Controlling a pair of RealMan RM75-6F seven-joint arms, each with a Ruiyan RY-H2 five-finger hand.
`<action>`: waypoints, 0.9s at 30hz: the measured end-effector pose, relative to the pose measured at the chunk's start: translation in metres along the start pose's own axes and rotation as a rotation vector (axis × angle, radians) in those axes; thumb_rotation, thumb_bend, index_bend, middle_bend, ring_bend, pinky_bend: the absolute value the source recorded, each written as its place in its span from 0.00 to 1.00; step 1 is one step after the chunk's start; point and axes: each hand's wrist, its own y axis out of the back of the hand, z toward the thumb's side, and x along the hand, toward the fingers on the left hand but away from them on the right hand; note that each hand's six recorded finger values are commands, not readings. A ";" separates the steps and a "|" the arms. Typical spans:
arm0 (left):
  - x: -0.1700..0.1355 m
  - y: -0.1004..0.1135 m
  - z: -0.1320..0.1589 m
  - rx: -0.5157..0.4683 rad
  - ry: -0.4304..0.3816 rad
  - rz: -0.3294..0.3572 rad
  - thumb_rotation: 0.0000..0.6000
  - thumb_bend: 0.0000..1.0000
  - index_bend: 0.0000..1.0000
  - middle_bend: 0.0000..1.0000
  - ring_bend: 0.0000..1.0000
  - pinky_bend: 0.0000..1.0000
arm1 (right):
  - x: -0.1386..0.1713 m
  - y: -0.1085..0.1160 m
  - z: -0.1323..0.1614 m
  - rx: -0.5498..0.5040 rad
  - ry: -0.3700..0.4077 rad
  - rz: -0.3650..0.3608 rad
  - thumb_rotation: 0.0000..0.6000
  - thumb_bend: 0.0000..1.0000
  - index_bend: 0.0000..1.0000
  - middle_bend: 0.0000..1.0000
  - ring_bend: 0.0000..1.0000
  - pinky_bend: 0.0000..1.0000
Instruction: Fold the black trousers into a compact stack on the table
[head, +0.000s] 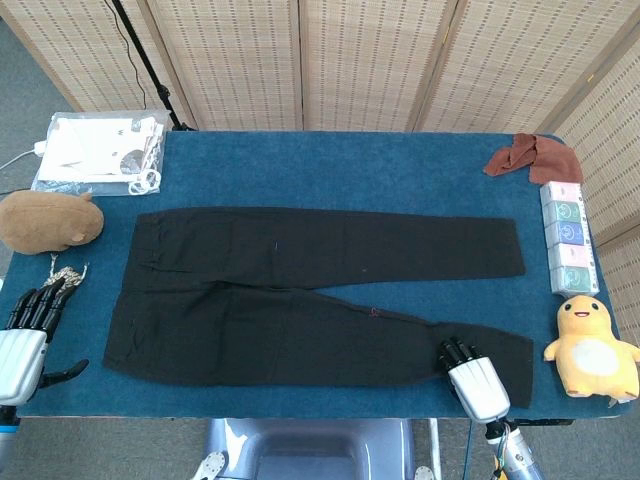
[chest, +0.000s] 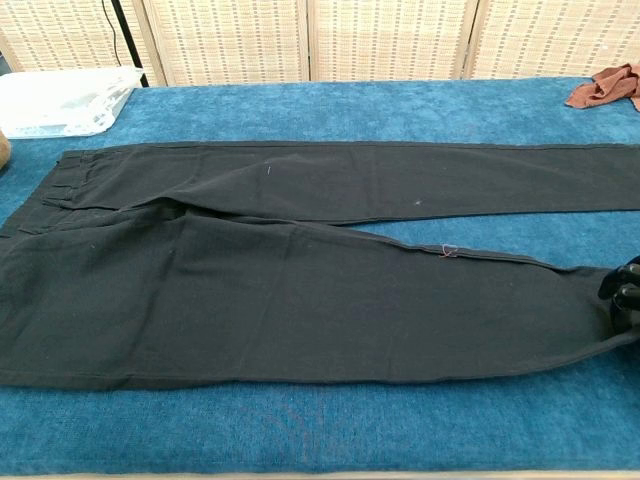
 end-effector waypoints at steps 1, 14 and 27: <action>0.000 -0.001 0.000 0.008 -0.011 0.004 1.00 0.00 0.00 0.00 0.00 0.00 | 0.000 0.000 0.000 -0.003 -0.001 -0.001 1.00 0.64 0.57 0.37 0.29 0.49; 0.000 -0.044 -0.020 0.246 -0.280 -0.027 1.00 0.00 0.00 0.00 0.00 0.13 | -0.001 0.005 -0.001 -0.030 -0.013 -0.012 1.00 0.64 0.58 0.37 0.29 0.49; -0.007 -0.098 -0.021 0.283 -0.447 -0.124 1.00 0.03 0.00 0.01 0.05 0.13 | -0.001 0.006 -0.002 -0.040 -0.019 -0.007 1.00 0.64 0.57 0.37 0.29 0.49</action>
